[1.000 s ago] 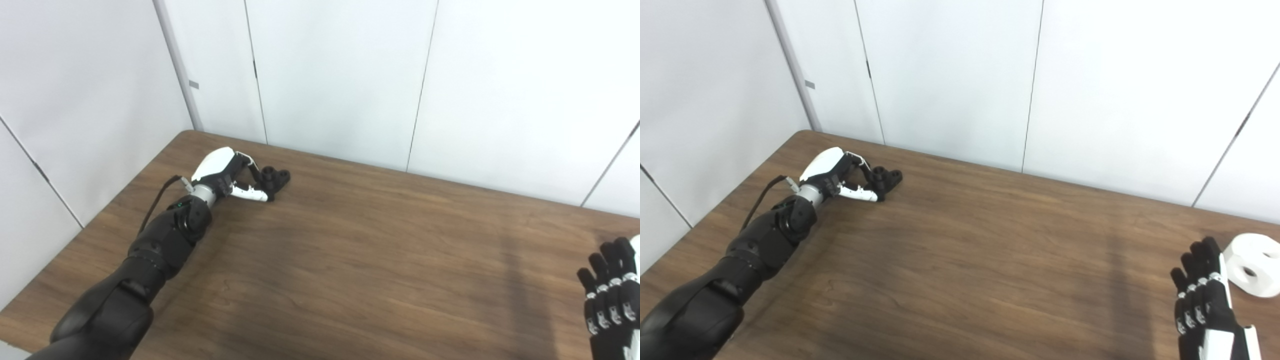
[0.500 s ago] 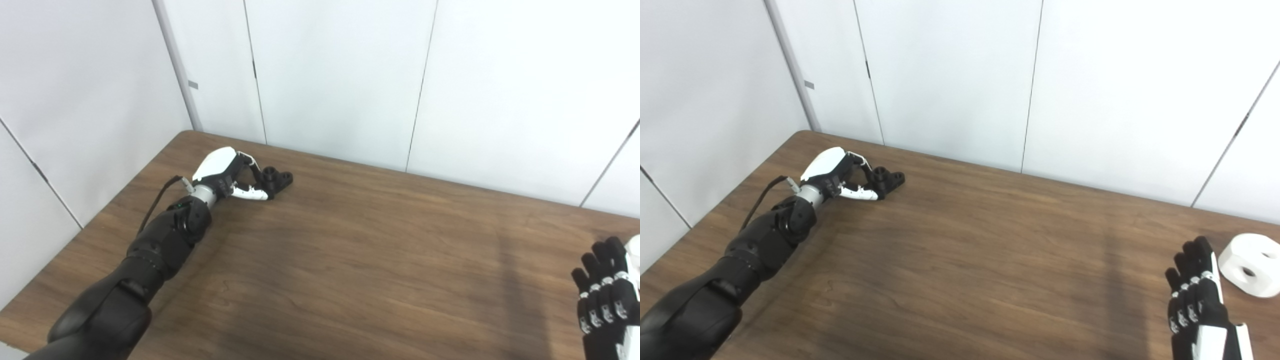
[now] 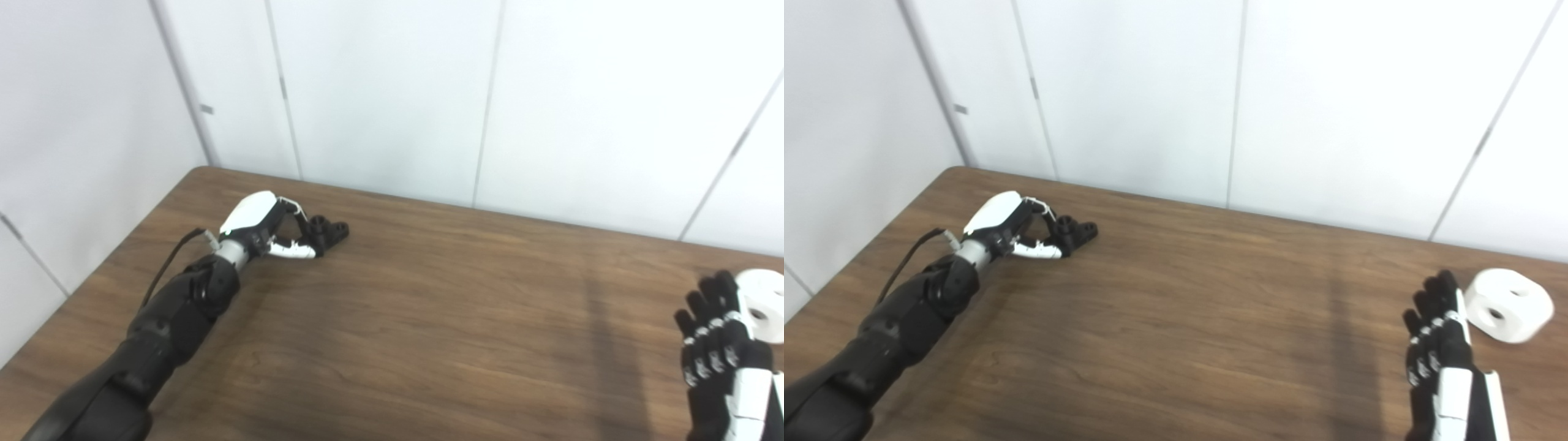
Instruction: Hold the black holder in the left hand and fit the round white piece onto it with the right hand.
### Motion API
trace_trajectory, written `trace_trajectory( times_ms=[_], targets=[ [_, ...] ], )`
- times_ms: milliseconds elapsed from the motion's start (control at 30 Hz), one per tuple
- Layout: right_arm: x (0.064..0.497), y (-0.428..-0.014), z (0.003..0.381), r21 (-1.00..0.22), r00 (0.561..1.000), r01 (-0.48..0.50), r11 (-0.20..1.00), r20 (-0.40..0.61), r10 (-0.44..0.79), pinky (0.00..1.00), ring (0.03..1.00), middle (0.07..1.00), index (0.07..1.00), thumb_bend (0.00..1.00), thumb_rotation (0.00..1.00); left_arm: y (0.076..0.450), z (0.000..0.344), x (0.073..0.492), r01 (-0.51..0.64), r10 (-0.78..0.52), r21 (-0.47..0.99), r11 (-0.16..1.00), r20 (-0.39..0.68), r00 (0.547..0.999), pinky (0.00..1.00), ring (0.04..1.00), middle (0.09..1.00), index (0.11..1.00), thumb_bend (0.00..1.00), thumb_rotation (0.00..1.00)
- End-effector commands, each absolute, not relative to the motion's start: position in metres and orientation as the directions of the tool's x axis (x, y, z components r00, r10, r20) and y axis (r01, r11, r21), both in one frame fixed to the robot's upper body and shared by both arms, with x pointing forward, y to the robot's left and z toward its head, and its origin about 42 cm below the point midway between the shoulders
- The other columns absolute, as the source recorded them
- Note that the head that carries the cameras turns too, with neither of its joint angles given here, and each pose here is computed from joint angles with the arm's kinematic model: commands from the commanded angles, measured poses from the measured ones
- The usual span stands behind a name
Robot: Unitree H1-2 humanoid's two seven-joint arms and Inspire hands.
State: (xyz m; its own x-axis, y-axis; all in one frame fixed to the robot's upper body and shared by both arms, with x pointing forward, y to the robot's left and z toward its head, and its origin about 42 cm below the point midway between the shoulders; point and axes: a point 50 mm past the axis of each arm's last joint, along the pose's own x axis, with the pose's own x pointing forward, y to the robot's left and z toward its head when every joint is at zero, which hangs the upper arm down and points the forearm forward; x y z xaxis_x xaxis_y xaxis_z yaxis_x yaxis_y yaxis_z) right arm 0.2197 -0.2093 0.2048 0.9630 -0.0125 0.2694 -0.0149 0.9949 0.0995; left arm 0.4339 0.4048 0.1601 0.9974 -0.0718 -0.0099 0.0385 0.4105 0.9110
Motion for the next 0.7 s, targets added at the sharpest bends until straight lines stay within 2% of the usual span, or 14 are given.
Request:
trace_trajectory(
  times_ms=[0,233,667],
  targets=[
    [0.223,-0.206,0.214,0.101,0.946,-0.028,0.994,0.325,-0.007,1.00,1.000,1.000,1.000,0.56,0.96,0.388,0.157,0.431,0.076,-0.159,0.913,0.401,-0.013,0.987,0.92,0.909,0.783,0.486,0.52,0.05],
    [0.224,-0.205,0.210,0.094,0.942,-0.030,0.995,0.336,-0.003,1.00,1.000,1.000,1.000,0.57,0.96,0.360,0.152,0.419,0.072,-0.225,0.910,0.408,0.024,0.974,1.00,0.952,0.810,0.485,0.52,0.05],
    [0.223,-0.198,0.209,0.100,0.941,-0.032,0.994,0.338,-0.003,1.00,1.000,1.000,1.000,0.57,0.95,0.317,0.152,0.392,0.149,-0.338,0.882,0.448,0.012,0.941,1.00,1.000,0.864,0.483,0.52,0.05]
  ],
)
